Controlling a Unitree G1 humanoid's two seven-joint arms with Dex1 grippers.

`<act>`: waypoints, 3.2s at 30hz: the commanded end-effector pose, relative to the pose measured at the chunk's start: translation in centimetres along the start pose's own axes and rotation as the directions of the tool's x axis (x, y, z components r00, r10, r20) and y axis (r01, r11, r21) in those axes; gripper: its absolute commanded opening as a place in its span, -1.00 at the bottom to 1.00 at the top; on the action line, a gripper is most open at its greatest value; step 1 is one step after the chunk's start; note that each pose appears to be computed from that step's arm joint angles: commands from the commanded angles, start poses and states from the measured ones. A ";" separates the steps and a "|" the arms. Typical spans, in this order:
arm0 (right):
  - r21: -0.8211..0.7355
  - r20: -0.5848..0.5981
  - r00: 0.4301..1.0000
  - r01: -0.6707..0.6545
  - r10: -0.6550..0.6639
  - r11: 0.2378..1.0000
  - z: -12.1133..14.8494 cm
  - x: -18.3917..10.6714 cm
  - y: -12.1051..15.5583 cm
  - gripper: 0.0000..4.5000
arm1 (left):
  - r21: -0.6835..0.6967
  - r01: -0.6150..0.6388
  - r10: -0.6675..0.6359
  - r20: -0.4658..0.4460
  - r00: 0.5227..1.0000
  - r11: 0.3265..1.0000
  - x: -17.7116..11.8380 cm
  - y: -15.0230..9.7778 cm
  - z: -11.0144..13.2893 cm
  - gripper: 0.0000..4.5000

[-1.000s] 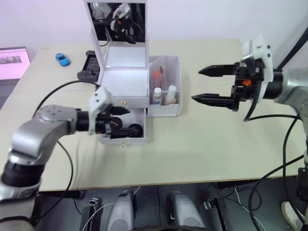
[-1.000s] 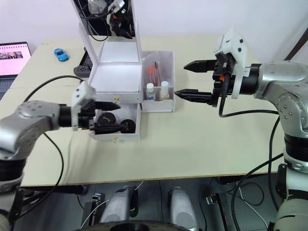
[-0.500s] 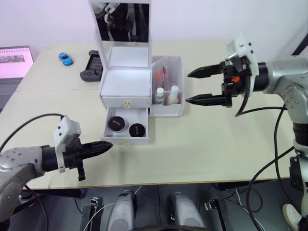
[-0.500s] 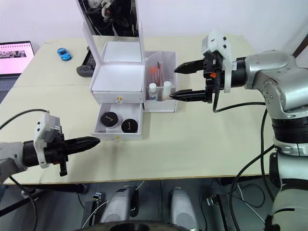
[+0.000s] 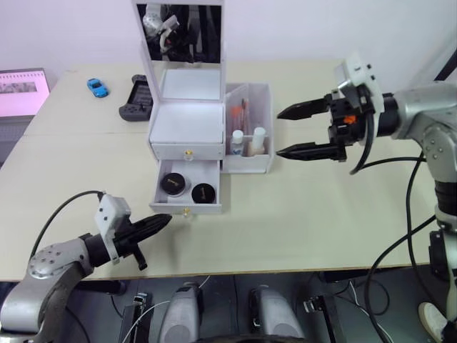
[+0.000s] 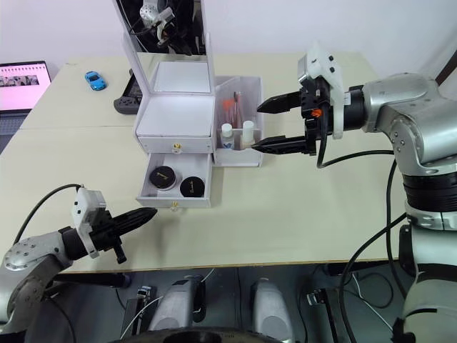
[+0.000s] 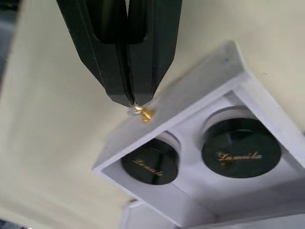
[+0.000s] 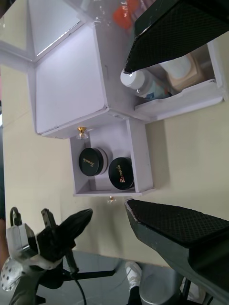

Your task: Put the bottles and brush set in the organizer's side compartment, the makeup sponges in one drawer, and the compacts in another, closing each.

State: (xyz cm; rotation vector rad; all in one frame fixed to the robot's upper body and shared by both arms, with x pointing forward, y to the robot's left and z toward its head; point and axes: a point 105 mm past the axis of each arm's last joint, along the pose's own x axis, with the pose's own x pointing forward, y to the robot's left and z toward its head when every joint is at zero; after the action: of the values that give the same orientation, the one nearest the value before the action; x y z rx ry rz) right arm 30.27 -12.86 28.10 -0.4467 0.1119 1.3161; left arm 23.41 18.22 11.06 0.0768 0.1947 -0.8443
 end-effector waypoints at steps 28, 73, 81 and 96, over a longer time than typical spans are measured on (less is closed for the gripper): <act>-0.017 0.001 0.993 0.118 -0.118 0.993 0.7 -2.3 -0.1 1.00 | 0.000 -0.023 0.023 0.041 0.999 1.000 1.2 0.3 -0.3 -0.97; -0.014 0.016 0.971 0.239 -0.239 0.971 0.2 -2.6 -0.8 1.00 | 0.158 -0.151 0.125 0.161 0.979 0.976 9.3 7.9 2.1 -0.97; -0.008 0.025 0.971 0.239 -0.239 0.971 0.1 -2.3 -0.8 1.00 | 0.166 -0.141 0.107 0.197 0.975 0.976 9.9 7.6 3.6 -0.97; -0.008 0.035 0.972 0.234 -0.233 0.972 0.1 -1.9 -0.7 1.00 | 0.177 -0.148 0.114 0.191 0.975 0.973 8.9 7.2 3.7 -0.97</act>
State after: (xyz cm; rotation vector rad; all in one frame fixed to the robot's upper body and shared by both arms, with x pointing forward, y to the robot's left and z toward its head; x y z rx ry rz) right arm 31.01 -14.77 27.58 -0.4065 0.0830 1.0933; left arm 35.28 15.27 11.35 0.1764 -0.0124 -0.7479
